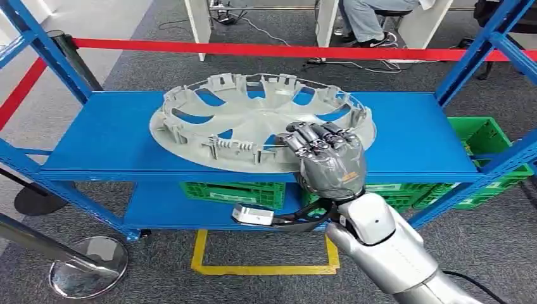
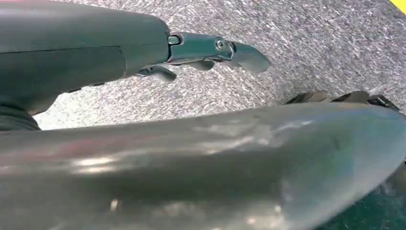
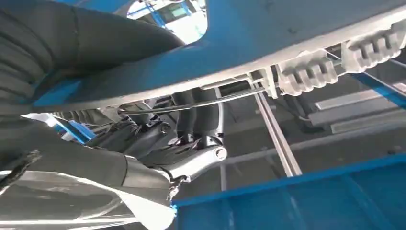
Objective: Take the parts from the cabinet and place them on the table.
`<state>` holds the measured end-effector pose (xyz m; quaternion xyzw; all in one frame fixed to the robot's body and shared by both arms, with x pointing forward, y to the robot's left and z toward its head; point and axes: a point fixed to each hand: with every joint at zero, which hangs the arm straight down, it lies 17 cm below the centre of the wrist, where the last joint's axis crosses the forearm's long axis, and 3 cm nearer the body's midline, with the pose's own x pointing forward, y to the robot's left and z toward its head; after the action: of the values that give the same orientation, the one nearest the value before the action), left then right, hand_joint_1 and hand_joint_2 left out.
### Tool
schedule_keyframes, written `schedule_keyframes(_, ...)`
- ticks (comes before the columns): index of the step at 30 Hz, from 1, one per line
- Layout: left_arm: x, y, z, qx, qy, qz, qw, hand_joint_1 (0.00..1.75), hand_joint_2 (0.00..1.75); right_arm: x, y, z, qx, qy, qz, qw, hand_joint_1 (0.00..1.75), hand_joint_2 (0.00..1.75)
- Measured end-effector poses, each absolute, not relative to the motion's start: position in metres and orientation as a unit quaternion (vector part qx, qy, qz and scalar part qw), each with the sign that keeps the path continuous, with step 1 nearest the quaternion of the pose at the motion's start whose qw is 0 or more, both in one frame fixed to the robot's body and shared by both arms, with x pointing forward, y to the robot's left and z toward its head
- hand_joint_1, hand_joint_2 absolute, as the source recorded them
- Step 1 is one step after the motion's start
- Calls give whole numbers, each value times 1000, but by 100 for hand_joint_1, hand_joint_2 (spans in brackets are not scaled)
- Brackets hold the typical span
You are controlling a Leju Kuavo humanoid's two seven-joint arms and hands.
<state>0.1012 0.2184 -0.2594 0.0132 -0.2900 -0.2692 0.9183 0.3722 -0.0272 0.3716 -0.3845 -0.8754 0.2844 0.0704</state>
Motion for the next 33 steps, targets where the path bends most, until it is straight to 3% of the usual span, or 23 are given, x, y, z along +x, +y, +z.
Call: schedule_keyframes(33, 109, 203, -258, 41, -282, -249, 926, 0, 0, 367, -32, 370, -369, -884, 277, 75, 175, 175)
